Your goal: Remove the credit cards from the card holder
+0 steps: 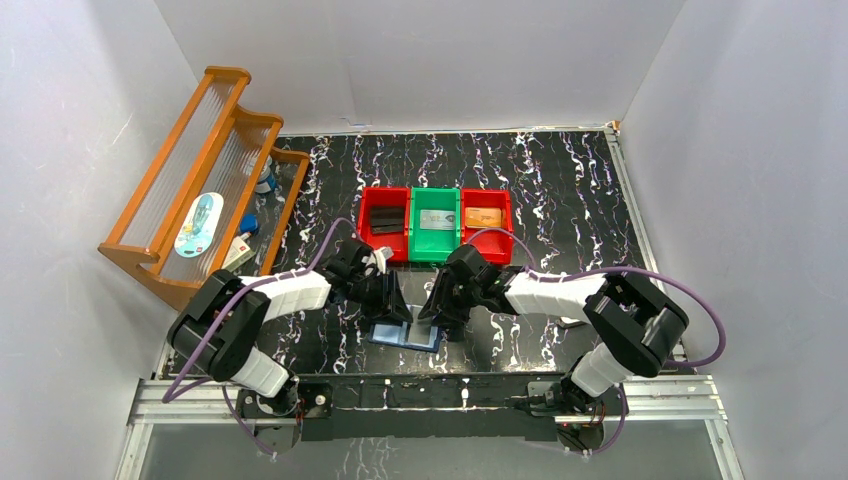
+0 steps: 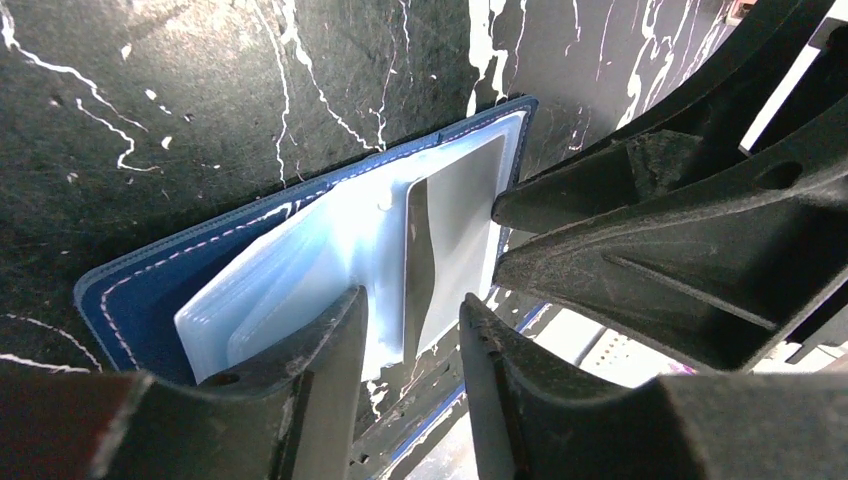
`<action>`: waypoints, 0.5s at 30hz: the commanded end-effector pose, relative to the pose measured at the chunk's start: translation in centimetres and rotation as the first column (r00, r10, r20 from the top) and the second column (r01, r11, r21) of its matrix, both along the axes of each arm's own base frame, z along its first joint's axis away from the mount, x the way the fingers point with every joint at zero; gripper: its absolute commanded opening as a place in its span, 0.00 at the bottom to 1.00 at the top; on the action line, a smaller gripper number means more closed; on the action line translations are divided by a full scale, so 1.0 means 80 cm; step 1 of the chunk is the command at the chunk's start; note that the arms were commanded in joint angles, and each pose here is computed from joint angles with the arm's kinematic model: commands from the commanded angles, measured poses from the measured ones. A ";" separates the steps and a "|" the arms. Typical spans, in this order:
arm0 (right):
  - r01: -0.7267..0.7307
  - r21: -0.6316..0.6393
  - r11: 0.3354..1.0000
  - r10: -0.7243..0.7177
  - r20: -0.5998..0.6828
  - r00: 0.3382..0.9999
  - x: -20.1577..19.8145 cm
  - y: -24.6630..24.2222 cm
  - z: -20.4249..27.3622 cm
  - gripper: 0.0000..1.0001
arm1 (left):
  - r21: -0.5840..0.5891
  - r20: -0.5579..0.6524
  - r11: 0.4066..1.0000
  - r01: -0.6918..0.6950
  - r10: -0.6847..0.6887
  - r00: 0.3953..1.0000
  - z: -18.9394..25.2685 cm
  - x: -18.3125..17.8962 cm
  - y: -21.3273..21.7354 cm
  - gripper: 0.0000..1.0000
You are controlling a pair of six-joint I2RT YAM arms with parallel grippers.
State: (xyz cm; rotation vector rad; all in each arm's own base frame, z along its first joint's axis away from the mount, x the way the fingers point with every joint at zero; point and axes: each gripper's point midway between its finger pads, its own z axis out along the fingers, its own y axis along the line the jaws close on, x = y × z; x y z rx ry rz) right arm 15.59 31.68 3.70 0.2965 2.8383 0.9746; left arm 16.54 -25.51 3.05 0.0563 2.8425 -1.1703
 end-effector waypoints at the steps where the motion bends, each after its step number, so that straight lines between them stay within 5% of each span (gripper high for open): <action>1: -0.004 -0.016 1.000 0.004 -0.016 1.000 -0.003 -0.005 -0.013 0.50 | -0.005 -0.056 1.000 0.007 -0.007 0.998 -0.011 -0.018 0.003 0.36; 6: -0.006 -0.015 1.000 0.006 -0.021 1.000 -0.004 -0.006 -0.014 0.49 | -0.010 -0.019 1.000 -0.007 0.007 1.000 0.003 -0.010 0.002 0.34; 9: -0.006 -0.016 1.000 0.006 -0.022 1.000 -0.005 -0.006 -0.014 0.49 | 0.042 0.042 0.999 -0.032 0.030 0.999 0.014 0.003 0.010 0.45; 15: -0.003 -0.014 1.000 0.002 -0.023 1.000 -0.003 -0.007 -0.015 0.49 | 0.047 0.094 0.998 -0.031 0.027 0.995 0.037 0.014 0.009 0.47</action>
